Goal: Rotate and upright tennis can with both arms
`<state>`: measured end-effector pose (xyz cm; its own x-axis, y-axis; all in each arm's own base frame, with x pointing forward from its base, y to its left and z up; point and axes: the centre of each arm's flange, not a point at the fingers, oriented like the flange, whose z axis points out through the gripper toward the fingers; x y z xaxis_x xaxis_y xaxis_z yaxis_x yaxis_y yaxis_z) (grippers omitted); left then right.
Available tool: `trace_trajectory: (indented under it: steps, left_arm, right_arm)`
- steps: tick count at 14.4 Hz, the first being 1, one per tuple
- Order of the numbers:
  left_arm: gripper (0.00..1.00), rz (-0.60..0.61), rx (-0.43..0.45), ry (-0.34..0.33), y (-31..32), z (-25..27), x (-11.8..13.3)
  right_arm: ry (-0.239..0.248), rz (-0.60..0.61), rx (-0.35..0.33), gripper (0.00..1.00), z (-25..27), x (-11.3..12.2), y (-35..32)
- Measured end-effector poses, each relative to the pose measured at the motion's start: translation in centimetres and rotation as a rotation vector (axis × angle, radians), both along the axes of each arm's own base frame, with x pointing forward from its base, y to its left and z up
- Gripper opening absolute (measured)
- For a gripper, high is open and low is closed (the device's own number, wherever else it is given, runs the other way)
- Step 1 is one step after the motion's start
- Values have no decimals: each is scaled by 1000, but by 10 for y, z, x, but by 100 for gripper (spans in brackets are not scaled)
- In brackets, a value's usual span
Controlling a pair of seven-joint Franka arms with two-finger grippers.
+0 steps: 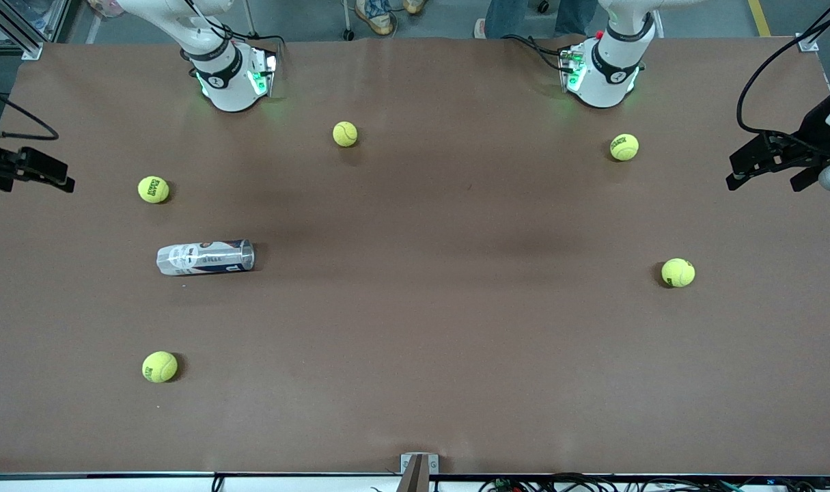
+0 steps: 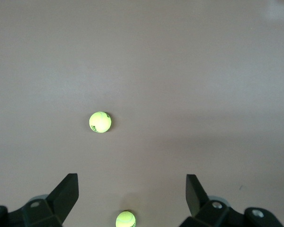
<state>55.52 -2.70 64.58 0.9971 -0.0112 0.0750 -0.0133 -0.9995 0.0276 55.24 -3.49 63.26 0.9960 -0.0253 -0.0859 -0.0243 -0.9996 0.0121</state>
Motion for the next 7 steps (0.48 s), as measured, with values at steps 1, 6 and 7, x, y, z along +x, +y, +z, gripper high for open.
trace_trajectory:
  steps: [1, 6, 7]
  left_arm:
    - [100, 7, 1, 0, 1, 0, 0]
    - [100, 42, 13, -17, 6, 7, 1]
    - [100, 43, 14, -19, 7, 8, 1]
  right_arm:
    - [0, -3, 1, 100, 2, -6, -2]
    - [-7, -6, 5, 100, 6, -25, -5]
    - [-10, -6, 6, 100, 8, -28, -5]
